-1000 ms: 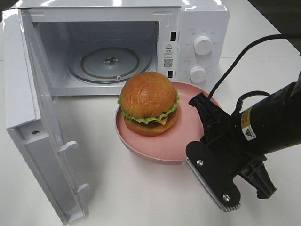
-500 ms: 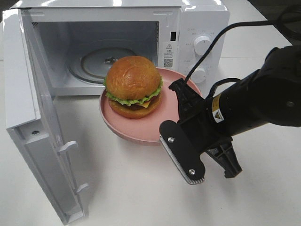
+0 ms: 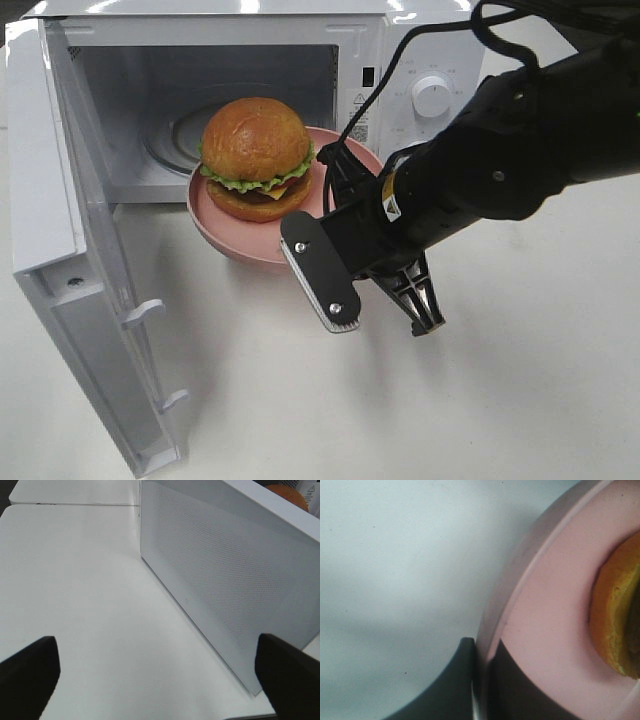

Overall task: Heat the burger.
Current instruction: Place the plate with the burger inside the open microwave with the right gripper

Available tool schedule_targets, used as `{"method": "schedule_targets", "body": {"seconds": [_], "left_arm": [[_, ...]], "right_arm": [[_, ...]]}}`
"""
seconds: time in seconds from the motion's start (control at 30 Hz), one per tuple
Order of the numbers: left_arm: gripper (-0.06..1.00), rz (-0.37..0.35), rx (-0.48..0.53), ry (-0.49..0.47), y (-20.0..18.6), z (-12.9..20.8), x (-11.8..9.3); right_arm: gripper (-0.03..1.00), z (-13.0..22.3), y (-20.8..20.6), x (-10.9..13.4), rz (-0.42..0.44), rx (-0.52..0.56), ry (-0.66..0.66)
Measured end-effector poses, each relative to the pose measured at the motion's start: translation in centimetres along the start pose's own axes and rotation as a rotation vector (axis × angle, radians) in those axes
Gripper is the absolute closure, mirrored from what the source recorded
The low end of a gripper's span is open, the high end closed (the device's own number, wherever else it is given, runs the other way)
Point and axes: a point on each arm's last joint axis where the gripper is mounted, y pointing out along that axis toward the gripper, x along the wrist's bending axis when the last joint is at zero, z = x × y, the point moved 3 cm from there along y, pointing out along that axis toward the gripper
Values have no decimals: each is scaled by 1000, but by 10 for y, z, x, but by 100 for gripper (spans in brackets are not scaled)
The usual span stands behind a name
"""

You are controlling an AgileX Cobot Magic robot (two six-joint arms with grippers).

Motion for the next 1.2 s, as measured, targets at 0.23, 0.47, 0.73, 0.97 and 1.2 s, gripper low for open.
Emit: {"method": "schedule_targets", "body": {"seconds": [0.23,0.47,0.73,0.97,1.2], "left_arm": [[-4,0,0,0,0,0,0],[-4,0,0,0,0,0,0],[-4,0,0,0,0,0,0],[-4,0,0,0,0,0,0],[-4,0,0,0,0,0,0]], "right_arm": [[93,-2,11,-16,-11,11,5],[93,-4,17,-29,-9,17,9],[93,-7,26,-51,-22,38,10],[93,-9,34,-69,-1,39,39],[93,-12,45,-91,38,46,134]]}}
